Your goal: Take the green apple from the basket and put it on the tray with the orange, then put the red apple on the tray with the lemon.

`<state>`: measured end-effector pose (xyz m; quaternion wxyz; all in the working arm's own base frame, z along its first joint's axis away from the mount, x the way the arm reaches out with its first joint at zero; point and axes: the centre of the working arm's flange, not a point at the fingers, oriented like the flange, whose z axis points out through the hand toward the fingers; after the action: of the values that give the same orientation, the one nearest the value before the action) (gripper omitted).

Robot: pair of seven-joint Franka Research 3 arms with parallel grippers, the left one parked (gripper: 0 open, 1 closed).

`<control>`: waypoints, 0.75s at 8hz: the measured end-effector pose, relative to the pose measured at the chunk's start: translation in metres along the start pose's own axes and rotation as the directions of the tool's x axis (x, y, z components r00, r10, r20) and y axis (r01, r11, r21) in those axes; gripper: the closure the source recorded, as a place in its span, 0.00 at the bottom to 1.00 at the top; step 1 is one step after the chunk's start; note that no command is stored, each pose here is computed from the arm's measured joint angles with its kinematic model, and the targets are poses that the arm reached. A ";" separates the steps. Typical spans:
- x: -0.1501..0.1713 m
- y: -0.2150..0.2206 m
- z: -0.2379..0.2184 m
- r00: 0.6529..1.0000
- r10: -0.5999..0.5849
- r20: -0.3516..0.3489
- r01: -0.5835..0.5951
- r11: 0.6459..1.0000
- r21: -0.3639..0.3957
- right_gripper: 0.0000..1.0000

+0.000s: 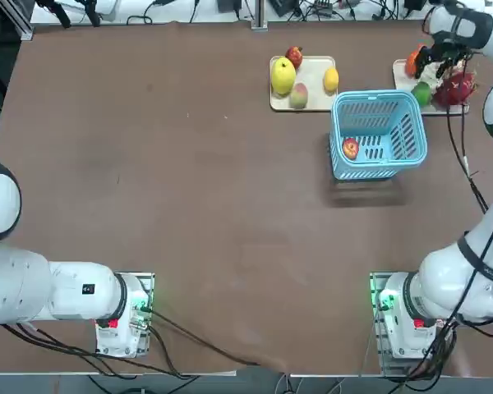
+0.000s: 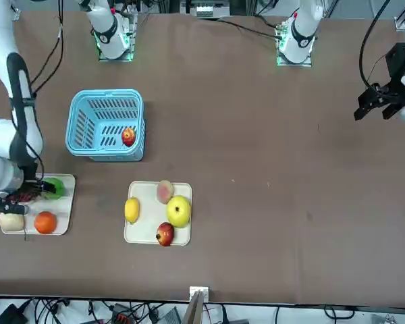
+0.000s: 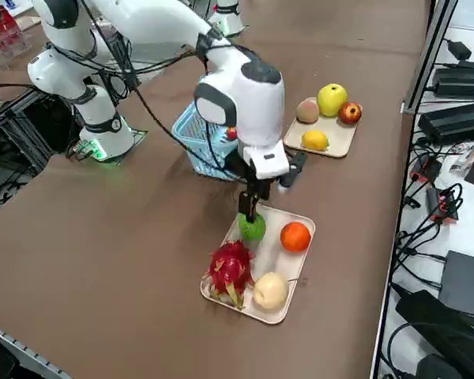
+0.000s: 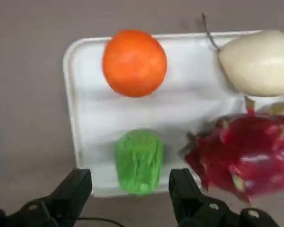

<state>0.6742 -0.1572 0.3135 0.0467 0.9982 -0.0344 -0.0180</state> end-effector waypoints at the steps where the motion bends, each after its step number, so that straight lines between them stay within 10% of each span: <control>1: -0.007 -0.009 -0.041 1.000 -0.012 0.010 0.012 1.000 0.004 0.00; 6: -0.091 -0.155 -0.178 0.995 0.019 0.096 -0.028 0.995 0.097 0.03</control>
<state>0.6006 0.0198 0.4788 -0.0041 0.9968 -0.0491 -0.0630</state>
